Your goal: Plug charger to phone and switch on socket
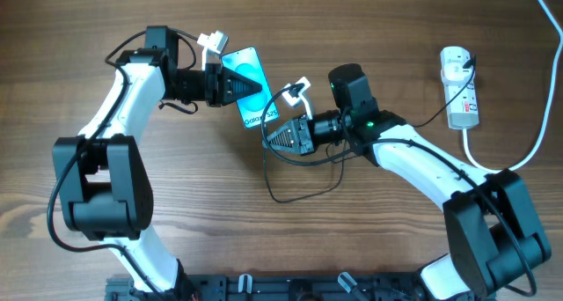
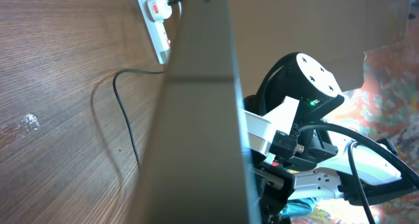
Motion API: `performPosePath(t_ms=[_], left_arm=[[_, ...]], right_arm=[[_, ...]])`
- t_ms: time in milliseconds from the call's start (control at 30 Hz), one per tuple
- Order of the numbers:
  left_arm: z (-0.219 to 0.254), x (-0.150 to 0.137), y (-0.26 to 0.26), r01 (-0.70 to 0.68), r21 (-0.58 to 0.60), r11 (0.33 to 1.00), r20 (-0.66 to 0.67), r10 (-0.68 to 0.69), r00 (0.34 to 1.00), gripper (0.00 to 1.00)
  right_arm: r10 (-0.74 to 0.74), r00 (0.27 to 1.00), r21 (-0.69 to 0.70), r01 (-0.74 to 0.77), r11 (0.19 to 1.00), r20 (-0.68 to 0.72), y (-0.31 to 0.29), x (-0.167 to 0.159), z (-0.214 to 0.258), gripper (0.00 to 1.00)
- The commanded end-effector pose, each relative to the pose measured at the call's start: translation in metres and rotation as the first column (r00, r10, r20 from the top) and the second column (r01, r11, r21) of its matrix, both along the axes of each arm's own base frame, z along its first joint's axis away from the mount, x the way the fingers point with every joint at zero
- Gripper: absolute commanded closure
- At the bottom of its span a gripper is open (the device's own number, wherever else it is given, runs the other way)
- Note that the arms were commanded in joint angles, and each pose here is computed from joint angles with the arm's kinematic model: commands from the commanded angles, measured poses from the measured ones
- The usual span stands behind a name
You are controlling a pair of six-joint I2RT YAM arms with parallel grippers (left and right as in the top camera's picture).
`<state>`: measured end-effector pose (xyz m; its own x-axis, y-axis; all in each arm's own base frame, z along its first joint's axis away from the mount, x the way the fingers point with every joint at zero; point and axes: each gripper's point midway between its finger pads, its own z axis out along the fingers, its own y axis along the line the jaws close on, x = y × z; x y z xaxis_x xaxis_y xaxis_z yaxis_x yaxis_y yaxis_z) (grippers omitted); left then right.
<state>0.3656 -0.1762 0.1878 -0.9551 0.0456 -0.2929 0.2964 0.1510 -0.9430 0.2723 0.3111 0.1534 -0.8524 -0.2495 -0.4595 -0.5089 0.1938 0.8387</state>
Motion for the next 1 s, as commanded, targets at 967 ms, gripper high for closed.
performPosePath(t_ms=[967], left_arm=[[0.014, -0.011, -0.015, 0.047, -0.035, 0.998, 0.033, -0.045, 0.998, 0.96]], right_arm=[[-0.026, 0.999, 0.082, 0.029, 0.996, -0.034, -0.031, 0.018, 0.02, 0.96]])
